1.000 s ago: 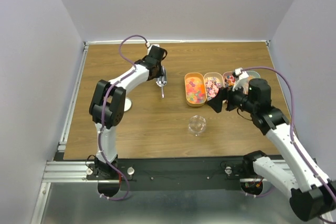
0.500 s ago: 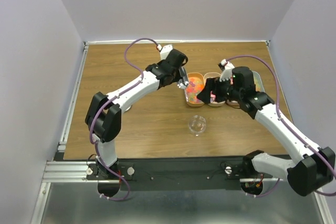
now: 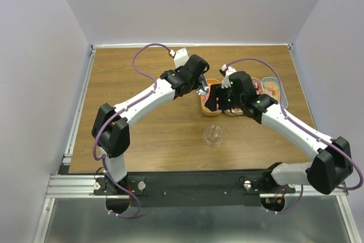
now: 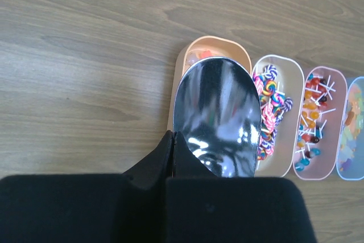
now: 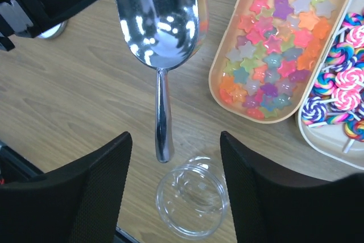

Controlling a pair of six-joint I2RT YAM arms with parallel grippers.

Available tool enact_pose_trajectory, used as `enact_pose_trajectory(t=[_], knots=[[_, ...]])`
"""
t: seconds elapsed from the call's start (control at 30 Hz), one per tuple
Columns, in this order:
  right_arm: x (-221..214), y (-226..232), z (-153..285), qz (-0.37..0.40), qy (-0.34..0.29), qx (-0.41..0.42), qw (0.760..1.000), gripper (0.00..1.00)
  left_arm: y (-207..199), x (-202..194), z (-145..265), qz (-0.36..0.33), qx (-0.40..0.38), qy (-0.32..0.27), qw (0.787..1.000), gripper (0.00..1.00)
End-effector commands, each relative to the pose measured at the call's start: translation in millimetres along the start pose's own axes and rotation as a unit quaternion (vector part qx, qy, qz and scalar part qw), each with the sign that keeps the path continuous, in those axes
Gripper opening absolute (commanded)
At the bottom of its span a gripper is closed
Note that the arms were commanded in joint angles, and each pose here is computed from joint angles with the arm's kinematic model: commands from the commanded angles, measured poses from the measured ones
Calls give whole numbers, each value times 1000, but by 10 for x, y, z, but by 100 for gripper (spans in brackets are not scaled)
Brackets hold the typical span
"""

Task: Pack the candies
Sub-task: Adjust the spatula.

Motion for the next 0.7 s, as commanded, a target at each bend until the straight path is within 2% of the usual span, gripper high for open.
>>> enact_pose_trajectory(t=[0.0, 0.43, 0.67], knots=[[64, 129, -115, 3, -14, -28, 1000, 64, -32, 159, 177, 28, 12, -36, 999, 0], [26, 201, -301, 37, -14, -79, 996, 49, -138, 143, 186, 14, 42, -39, 998, 0], [47, 257, -302, 43, -21, -80, 996, 40, -179, 108, 156, 4, 55, -36, 998, 0]])
Point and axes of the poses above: each gripper's point midway between its finger pads, its own z axis back along the fingers, its own y axis along the line the jaws close on, x = y × z, the point moved 10 cm from there along z, back along the fingers, and after that the axes turned 1 degree about -z, right-handed, at the moved point
